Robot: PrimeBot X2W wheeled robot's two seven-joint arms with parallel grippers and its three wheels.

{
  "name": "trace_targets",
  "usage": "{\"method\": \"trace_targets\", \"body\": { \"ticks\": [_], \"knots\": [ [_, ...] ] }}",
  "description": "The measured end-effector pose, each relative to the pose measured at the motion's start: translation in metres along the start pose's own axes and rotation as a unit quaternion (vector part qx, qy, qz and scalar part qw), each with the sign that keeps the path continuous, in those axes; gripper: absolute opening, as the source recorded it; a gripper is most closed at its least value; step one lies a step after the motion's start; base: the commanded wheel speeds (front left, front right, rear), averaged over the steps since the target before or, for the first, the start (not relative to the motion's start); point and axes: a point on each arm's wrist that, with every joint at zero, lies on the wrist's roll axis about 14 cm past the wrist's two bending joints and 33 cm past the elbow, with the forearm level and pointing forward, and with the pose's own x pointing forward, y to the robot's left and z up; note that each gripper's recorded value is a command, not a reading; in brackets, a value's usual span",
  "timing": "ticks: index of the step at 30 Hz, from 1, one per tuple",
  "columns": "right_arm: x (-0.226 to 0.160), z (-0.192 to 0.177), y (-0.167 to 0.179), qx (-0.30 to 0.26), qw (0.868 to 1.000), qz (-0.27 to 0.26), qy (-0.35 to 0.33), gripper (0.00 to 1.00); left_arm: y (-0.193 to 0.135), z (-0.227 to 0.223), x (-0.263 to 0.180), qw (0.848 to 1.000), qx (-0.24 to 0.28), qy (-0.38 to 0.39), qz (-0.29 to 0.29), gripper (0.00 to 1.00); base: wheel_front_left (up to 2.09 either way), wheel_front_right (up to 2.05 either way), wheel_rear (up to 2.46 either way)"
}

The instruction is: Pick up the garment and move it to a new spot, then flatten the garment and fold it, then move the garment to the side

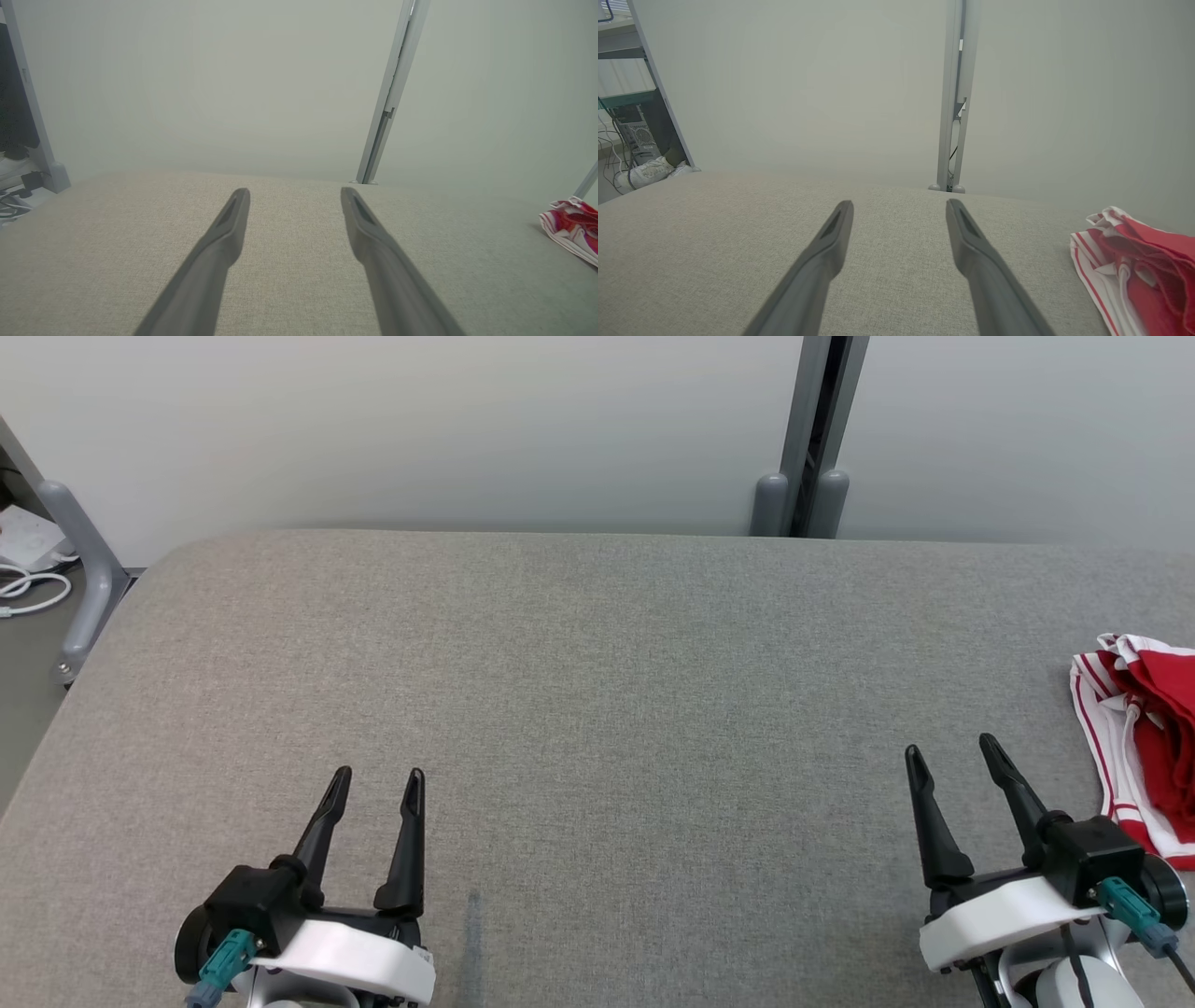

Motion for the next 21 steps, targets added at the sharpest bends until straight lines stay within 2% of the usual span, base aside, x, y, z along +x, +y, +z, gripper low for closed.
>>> {"method": "trace_targets", "body": {
  "ticks": [21],
  "knots": [
    [0.000,0.003,-0.004,0.009,1.000,-0.009,-0.006,1.00,-0.002,-0.013,0.002,1.000,0.008,0.020,-0.005,1.00,0.00,0.00,0.00]
  ]
}}
